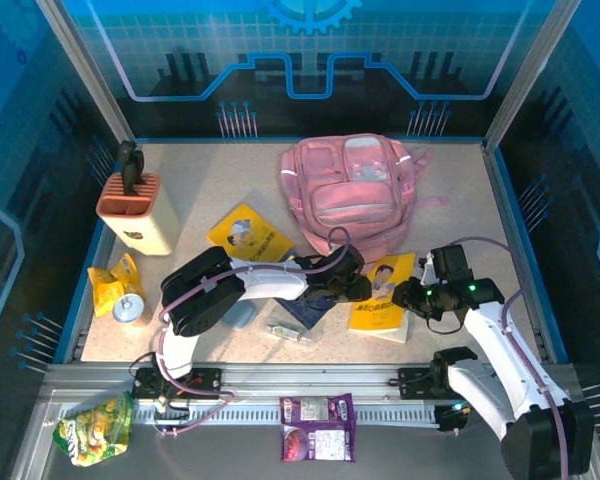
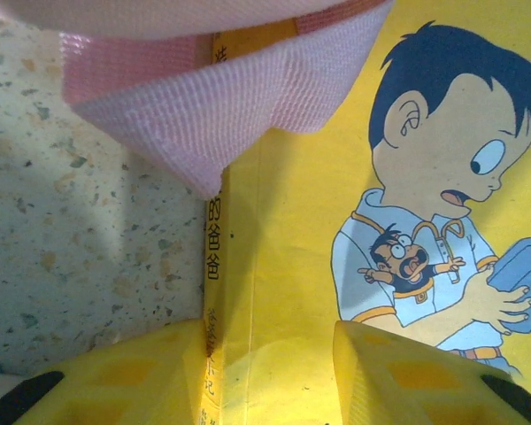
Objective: Pack books, pencil case, and school supplies into a backpack
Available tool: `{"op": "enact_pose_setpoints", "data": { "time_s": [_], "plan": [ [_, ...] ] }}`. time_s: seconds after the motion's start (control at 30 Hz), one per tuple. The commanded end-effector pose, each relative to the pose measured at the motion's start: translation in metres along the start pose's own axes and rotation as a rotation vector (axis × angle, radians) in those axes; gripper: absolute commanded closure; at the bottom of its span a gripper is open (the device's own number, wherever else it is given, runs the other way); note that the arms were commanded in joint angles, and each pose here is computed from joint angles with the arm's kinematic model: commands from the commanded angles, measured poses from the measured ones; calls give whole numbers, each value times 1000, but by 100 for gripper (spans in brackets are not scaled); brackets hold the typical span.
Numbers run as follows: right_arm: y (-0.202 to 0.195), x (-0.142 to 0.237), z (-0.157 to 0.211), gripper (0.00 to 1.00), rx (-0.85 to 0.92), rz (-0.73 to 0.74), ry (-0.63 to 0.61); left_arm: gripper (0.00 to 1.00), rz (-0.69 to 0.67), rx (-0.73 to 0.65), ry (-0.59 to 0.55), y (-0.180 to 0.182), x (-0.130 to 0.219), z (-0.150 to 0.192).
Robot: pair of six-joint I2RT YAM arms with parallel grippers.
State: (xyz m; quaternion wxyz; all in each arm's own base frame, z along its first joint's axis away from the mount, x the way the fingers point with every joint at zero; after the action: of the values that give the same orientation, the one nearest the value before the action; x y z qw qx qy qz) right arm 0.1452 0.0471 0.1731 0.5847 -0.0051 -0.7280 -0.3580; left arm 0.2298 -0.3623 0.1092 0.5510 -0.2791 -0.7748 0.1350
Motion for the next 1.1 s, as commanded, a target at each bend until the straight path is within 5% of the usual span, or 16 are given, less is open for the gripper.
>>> {"op": "enact_pose_setpoints", "data": {
  "time_s": [0.0,0.37,0.63,1.07],
  "plan": [
    [3,2,-1,71,-10,-33,20,58,-2,-28,38,-2,-6,5],
    [2,1,-3,100,-39,-83,13,53,28,-46,17,-11,2,-1],
    [7,19,-5,100,-44,-130,-68,42,93,-46,-23,-22,31,-9],
    [36,66,-2,100,6,-334,-125,25,300,144,-142,-9,88,-11]
  ]
}}
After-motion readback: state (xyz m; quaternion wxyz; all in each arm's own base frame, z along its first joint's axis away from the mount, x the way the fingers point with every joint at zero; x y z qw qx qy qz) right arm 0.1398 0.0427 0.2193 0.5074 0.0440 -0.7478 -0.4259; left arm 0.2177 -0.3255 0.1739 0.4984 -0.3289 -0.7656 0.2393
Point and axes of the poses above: each hand's point on the last joint's axis, 136 mm out from that joint toward the fingers, its own x axis back along the fingers, its own y axis along the line the jaws close on, z = x × y, the point moved 10 cm from there along x, back along the fingers, and after that the axes turned 11 degrees about -x, right-handed, at the moved point
